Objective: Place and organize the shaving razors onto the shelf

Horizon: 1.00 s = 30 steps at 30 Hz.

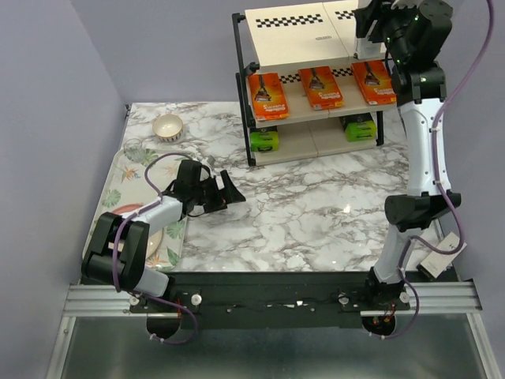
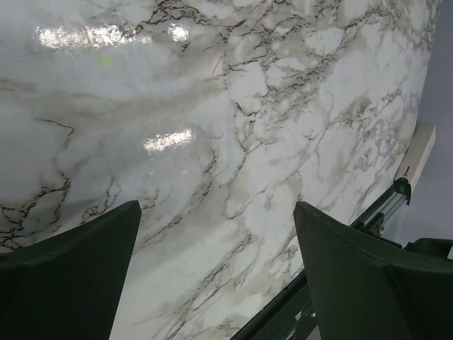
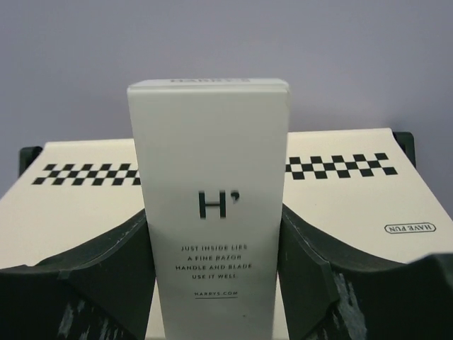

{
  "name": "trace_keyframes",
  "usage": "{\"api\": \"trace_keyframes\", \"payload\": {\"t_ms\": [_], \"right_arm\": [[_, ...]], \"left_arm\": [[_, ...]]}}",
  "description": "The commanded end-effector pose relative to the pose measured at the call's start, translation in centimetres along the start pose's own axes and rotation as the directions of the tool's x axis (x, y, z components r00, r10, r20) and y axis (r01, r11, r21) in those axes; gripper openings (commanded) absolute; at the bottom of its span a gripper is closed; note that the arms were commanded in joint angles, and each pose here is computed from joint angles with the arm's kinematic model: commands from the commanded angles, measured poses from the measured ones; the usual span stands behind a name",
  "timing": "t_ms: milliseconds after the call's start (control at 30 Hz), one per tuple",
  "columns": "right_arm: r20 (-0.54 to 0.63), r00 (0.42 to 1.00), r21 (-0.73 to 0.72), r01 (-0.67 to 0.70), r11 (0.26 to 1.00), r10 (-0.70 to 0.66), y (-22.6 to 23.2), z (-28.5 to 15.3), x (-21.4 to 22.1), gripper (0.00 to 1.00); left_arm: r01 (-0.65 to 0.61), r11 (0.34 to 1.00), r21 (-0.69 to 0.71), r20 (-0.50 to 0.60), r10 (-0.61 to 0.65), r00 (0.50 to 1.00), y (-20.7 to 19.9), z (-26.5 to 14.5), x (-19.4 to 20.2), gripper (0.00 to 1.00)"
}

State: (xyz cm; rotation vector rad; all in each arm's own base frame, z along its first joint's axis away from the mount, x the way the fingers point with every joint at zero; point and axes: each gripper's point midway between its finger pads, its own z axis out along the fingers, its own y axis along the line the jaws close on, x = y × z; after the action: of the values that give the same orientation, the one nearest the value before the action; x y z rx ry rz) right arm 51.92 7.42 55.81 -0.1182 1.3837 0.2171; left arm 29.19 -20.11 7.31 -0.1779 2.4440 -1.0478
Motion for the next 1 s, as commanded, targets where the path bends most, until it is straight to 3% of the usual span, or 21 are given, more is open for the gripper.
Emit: {"api": "trace_keyframes", "payload": {"t_ms": [0,333,467,600,700,833,967], "right_arm": [[0.066,0.994,0.128,0.078,0.989,-0.087,-2.2,1.6,-0.8,0.69],[0.068,0.991,0.142,0.108,0.984,-0.119,-2.5,5.2,2.4,0.80],[0.149,0.982,0.149,0.095,0.984,-0.118,-2.1,4.3,-0.8,0.89],[0.197,0.976,0.200,0.057,0.978,-0.097,-2.3,1.5,-4.4,0.90],[0.158,0.985,0.208,0.038,0.977,-0.071,-2.0,-0.8,-4.7,0.97],[0.074,0.994,0.185,0.062,0.981,-0.076,-1.5,-2.7,-3.3,1.00],[-0.057,0.997,0.150,0.065,0.987,-0.057,-1.0,-3.7,0.4,1.00]], "left_arm": [[-0.003,0.999,0.044,0.032,0.001,0.999,-0.9,-0.4,-0.7,0.98],[0.014,0.999,0.036,0.036,-0.015,0.999,-0.3,-0.7,-0.2,0.98],[0.015,0.999,0.037,0.045,-0.017,0.999,-0.2,-0.8,-0.4,0.98],[0.019,0.999,0.042,0.054,-0.021,0.998,-0.3,-0.7,-0.7,0.98],[0.026,0.998,0.050,0.065,-0.029,0.997,-0.5,-0.7,-0.9,0.98],[0.037,0.998,0.055,0.075,-0.041,0.996,-0.6,-0.6,-1.2,0.98],[0.043,0.997,0.056,0.080,-0.048,0.996,-0.5,-0.6,-1.3,0.98]]}}
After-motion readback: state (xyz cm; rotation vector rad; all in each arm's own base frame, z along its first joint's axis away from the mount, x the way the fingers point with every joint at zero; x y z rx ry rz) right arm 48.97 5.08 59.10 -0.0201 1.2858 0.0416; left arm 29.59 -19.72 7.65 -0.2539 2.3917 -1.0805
